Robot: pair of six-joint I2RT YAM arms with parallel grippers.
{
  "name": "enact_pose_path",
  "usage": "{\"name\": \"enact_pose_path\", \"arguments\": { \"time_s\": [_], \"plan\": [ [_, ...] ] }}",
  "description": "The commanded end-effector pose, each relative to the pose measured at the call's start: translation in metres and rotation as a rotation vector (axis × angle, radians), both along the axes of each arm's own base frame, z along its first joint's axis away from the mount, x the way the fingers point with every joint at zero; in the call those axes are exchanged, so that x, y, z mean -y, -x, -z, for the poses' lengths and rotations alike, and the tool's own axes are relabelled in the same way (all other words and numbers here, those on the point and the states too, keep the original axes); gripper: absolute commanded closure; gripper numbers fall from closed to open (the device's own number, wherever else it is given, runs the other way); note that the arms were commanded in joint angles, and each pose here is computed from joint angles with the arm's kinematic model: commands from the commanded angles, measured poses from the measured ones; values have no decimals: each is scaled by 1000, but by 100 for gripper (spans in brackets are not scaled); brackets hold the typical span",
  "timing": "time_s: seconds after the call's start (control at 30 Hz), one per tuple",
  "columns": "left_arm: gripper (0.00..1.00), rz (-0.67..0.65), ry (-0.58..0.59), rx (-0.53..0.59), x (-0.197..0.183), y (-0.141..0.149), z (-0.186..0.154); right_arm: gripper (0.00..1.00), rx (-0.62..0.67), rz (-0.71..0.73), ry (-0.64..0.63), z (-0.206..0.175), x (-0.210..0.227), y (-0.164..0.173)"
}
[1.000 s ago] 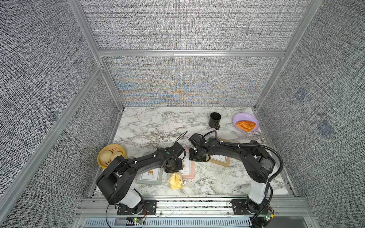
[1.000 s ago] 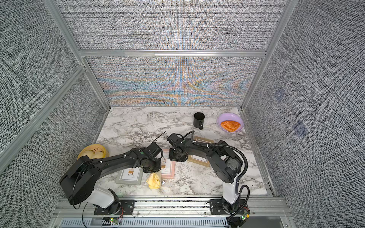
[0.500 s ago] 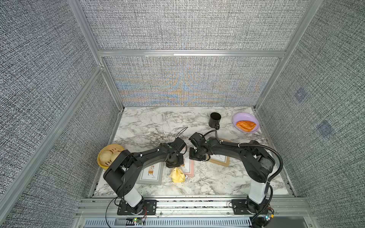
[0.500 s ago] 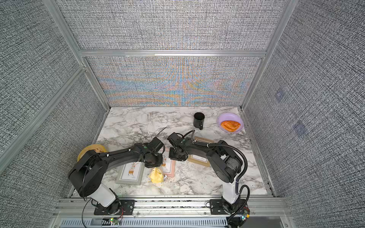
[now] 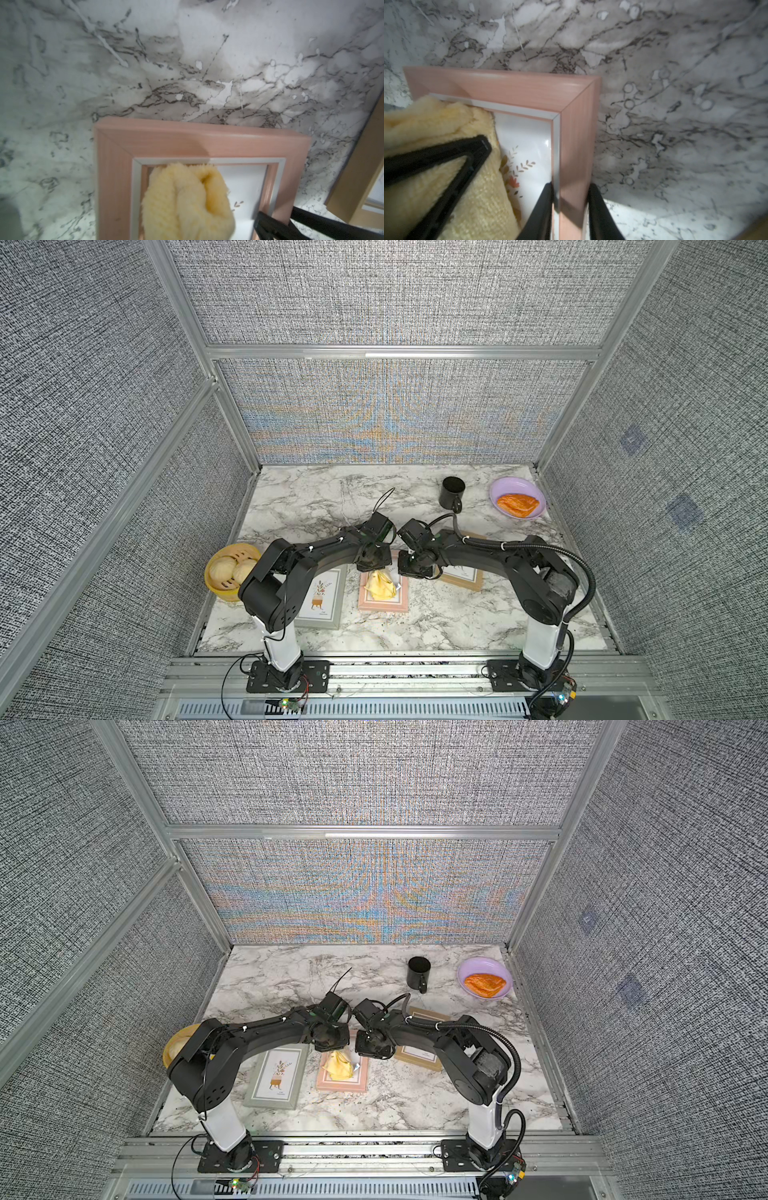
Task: Wipe the picture frame with a cloth
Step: Wipe the dirt from the picture frame, then adjust the cleaning item.
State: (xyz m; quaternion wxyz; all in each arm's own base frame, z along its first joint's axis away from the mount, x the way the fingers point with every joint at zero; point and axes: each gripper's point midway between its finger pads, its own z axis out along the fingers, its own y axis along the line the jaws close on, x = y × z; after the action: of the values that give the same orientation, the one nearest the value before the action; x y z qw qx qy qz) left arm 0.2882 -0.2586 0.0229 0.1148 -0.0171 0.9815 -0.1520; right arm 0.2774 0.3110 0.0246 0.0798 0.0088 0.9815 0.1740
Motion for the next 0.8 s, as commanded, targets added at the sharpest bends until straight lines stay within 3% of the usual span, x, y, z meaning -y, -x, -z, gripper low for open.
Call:
{"name": "enact_pose_path", "arguments": {
  "time_s": [0.0, 0.23, 0.47, 0.77],
  "plan": [
    [100, 27, 75, -57, 15, 21, 6, 74, -30, -18, 28, 6, 4, 7],
    [100, 5, 82, -104, 1, 58, 14, 70, -20, -13, 7, 1, -1, 1],
    [100, 7, 122, -57, 4, 43, -3, 36, 41, -24, -95, -42, -10, -9],
    [100, 27, 281, 28, 25, 24, -58, 26, 60, -80, -232, -91, -7, 8]
  ]
}}
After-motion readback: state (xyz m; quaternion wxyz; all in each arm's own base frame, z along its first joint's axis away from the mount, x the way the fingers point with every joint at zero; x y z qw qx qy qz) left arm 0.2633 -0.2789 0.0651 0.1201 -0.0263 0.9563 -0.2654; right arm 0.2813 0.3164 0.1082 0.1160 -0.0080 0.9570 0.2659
